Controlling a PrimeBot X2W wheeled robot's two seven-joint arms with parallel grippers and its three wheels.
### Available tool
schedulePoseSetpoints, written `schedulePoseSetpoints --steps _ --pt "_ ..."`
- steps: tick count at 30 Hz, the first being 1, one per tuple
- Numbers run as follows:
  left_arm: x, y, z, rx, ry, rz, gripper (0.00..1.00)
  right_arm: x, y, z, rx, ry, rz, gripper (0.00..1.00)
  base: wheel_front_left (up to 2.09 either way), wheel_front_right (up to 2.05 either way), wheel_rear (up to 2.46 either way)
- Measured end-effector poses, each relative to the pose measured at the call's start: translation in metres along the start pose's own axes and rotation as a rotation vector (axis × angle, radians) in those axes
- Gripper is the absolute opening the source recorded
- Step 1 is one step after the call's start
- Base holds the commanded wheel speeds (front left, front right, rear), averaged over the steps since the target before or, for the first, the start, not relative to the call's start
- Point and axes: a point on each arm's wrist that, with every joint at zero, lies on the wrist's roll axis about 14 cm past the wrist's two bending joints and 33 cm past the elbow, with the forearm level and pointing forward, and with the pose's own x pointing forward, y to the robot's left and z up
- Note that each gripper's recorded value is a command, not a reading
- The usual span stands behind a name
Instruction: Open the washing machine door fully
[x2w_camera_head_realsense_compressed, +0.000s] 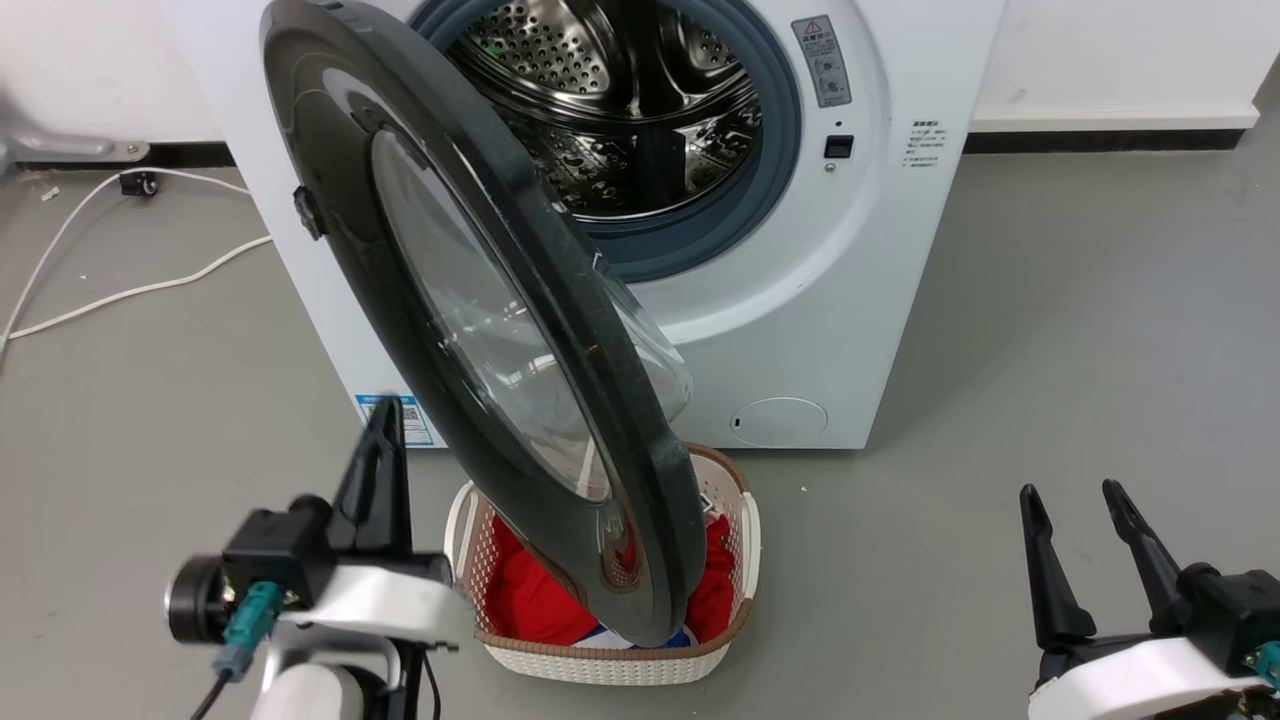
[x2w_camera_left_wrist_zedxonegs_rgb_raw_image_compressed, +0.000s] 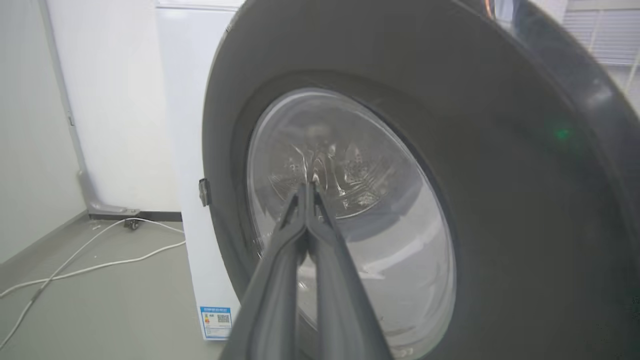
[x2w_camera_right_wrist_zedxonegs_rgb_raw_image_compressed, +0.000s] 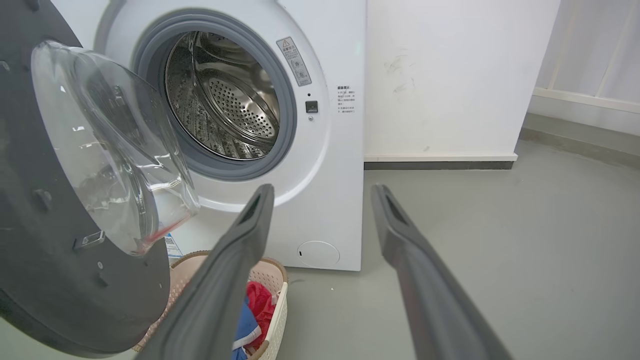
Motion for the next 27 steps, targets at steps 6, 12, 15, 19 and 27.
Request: schedulePoseSetpoints --steps 6,12,15,19,27 --pt "0.011 -0.009 0.074 0.027 -0.221 -0.026 0.00 0.005 0.004 0.003 0.005 -0.013 0.014 1.00 0.00 0.00 0.00" --pt "0.007 -0.038 0.144 0.031 -0.430 -0.104 0.00 0.008 0.007 0.006 0.008 -0.023 0.024 1.00 0.00 0.00 0.00" --pt "0.001 -0.055 0.174 0.017 -0.524 -0.151 0.00 0.008 0.008 0.007 0.012 -0.027 0.025 1.00 0.00 0.00 0.00" --pt "-0.006 -0.082 0.196 -0.016 -0.583 -0.237 0.00 0.007 0.008 0.009 0.019 -0.030 0.026 1.00 0.00 0.00 0.00" --pt "-0.019 -0.153 0.193 -0.112 -0.537 -0.489 0.00 0.005 0.007 0.007 0.030 -0.021 0.022 1.00 0.00 0.00 0.00"
